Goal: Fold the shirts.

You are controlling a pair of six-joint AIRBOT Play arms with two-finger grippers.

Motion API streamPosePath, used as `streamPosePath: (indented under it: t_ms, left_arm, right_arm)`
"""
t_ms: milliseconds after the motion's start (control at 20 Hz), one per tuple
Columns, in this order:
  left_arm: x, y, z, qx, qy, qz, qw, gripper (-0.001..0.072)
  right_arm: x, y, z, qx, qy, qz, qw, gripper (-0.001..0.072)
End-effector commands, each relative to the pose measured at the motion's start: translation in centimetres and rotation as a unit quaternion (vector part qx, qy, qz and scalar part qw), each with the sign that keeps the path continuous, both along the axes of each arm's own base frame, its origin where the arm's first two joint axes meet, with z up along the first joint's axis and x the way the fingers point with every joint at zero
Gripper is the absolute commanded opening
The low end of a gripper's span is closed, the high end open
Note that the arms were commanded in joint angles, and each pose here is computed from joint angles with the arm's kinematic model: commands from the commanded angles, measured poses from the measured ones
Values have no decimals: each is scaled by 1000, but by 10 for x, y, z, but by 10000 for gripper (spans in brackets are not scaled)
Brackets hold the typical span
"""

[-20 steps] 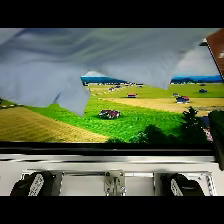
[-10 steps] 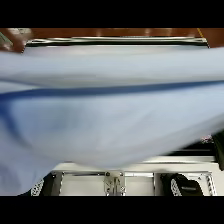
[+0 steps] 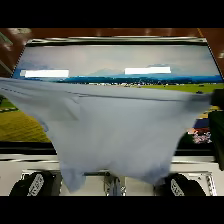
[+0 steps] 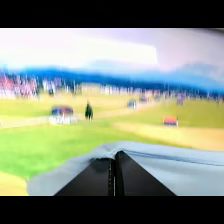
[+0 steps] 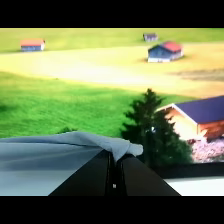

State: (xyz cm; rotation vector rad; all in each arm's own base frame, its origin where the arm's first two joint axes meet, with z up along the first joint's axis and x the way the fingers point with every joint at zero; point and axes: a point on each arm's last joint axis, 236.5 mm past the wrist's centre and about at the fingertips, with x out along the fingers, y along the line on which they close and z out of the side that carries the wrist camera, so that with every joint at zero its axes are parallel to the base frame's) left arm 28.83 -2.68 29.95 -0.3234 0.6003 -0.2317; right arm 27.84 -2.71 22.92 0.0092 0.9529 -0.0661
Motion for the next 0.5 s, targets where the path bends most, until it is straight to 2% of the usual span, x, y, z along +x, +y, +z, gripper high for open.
streamPosePath:
  t_ms: [0, 200, 300, 450]
  left_arm:
    - [50, 17, -114, -61, 119, 8, 991, 34]
    - [149, 8, -196, -48, 122, 1, 991, 34]
    - [199, 5, -221, -38, 94, 24, 995, 34]
    - [255, 4, -239, -23, 41, 63, 997, 34]
  right_arm:
    - [57, -9, -114, 14, 84, -20, 996, 71]
    - [170, 0, -167, 63, -10, -25, 998, 71]
    - [212, 4, -182, 93, -62, -37, 993, 71]
    - [257, -5, -199, 102, -129, -60, 984, 71]
